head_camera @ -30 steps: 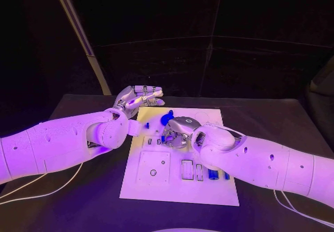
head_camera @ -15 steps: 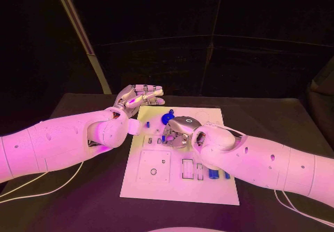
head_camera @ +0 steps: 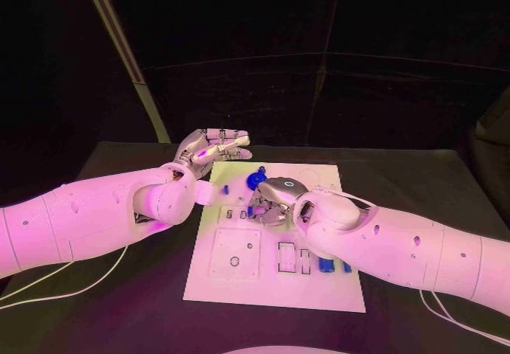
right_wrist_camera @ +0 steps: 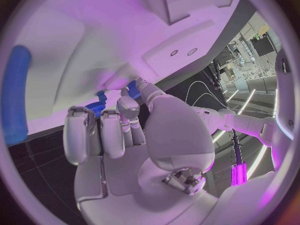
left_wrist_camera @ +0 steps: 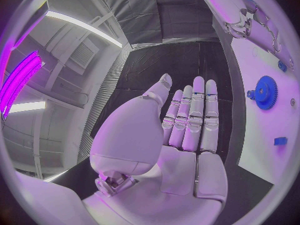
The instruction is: Assemble the parts on the task board
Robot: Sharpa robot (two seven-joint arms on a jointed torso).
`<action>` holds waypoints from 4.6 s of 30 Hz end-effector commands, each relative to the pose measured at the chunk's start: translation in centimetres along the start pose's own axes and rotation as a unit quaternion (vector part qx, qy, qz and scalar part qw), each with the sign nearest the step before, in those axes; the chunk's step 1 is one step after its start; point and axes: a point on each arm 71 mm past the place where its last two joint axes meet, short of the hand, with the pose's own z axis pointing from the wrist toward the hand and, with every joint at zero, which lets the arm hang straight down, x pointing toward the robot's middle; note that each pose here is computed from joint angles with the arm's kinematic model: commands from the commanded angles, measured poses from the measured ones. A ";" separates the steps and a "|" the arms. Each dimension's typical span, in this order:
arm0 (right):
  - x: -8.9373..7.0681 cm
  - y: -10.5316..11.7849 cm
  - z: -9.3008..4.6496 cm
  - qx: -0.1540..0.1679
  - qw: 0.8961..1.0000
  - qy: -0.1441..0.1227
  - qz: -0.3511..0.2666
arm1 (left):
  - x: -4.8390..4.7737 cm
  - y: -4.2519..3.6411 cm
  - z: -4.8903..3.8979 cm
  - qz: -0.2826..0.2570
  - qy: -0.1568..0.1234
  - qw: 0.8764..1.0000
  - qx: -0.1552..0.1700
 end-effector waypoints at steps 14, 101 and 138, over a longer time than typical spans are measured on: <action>0.3 -0.1 -0.1 0.007 1.000 0.009 -0.006 | 0.13 -0.10 0.07 -0.003 0.005 1.000 0.001; -8.6 -9.4 -11.9 0.038 0.967 -0.033 0.250 | -0.99 3.16 -0.90 0.268 0.155 0.909 -0.278; -9.2 -12.5 -12.6 0.088 0.964 -0.046 0.245 | 2.65 3.34 3.41 0.554 0.221 0.721 -0.353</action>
